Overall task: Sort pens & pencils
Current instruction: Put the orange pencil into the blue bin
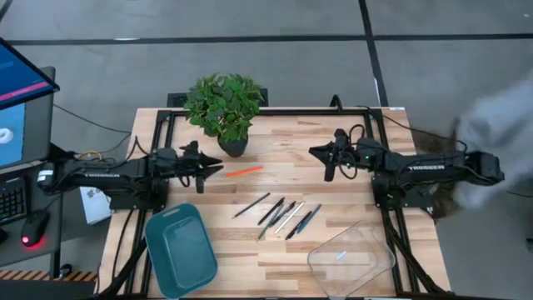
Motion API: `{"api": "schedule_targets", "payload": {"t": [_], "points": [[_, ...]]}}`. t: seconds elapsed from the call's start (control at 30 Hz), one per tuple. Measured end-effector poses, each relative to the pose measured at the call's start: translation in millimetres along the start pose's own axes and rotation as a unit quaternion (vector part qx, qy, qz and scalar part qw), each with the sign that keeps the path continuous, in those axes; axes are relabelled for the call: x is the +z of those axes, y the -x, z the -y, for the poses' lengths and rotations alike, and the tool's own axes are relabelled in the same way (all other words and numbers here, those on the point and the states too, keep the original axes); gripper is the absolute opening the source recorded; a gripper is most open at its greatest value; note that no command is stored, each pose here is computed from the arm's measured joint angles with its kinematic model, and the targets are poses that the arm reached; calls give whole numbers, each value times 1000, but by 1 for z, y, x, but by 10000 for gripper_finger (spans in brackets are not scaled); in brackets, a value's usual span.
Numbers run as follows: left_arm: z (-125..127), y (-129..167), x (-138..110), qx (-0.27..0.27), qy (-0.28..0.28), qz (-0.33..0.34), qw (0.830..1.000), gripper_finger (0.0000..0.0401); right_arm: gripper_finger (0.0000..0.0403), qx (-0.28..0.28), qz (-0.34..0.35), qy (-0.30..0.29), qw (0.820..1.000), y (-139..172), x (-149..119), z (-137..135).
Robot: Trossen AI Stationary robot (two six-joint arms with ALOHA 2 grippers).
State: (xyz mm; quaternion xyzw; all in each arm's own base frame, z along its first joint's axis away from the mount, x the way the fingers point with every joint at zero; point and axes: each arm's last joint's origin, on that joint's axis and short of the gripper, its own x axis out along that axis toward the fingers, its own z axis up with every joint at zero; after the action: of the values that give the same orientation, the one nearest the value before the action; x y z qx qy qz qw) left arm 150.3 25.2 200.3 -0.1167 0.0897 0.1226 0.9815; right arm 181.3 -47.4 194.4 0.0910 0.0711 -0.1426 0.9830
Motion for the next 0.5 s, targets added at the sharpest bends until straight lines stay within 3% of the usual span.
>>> {"api": "schedule_targets", "payload": {"t": [0.5], "points": [[-3, -17, -21, 15, -23, -89, 996, 98, 66, 38, -22, 64, 997, 0, -6, -15]]}}
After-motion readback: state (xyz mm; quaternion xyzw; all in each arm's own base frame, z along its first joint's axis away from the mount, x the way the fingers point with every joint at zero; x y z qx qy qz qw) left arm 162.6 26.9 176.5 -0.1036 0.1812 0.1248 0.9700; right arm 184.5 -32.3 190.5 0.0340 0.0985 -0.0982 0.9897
